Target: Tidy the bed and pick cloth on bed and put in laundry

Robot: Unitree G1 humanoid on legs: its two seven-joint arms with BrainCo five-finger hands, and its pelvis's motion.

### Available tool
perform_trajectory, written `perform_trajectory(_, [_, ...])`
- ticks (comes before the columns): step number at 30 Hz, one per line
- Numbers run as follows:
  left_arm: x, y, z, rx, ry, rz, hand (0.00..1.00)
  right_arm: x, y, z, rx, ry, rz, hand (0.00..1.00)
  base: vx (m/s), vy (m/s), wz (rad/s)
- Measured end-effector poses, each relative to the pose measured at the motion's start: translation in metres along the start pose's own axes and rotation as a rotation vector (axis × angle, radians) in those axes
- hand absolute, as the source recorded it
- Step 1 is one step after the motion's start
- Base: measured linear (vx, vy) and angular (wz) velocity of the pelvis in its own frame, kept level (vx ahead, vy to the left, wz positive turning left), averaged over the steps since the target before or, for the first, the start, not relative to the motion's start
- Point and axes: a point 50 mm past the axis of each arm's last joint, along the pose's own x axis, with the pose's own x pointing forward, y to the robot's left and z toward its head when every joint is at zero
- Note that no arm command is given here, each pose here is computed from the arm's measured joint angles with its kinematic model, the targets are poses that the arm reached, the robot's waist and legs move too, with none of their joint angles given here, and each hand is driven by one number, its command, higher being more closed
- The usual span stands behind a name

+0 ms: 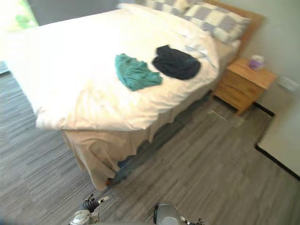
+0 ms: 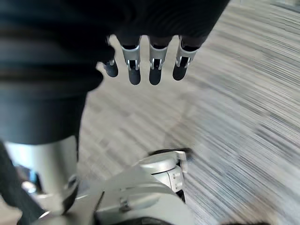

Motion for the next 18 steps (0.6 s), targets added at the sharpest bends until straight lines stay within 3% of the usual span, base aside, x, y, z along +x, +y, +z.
perform_trajectory(5, [-0.004,-0.013,-0.007,-0.089,0.023,-0.009,0.0,0.005,-0.012,0.018,-0.069,-0.046,-0.029,0.0,0.38,-0.285,0.78])
perform_trajectory(11, [-0.006,-0.001,-0.015,-0.158,0.04,0.04,0.0,0.005,-0.008,0.02,-0.143,-0.05,-0.001,0.0,0.26,-0.178,0.7])
perform_trajectory(18, [-0.005,0.003,-0.006,-0.217,-0.011,0.057,0.0,0.004,-0.012,0.014,-0.171,-0.04,0.006,0.0,0.15,-0.016,0.48])
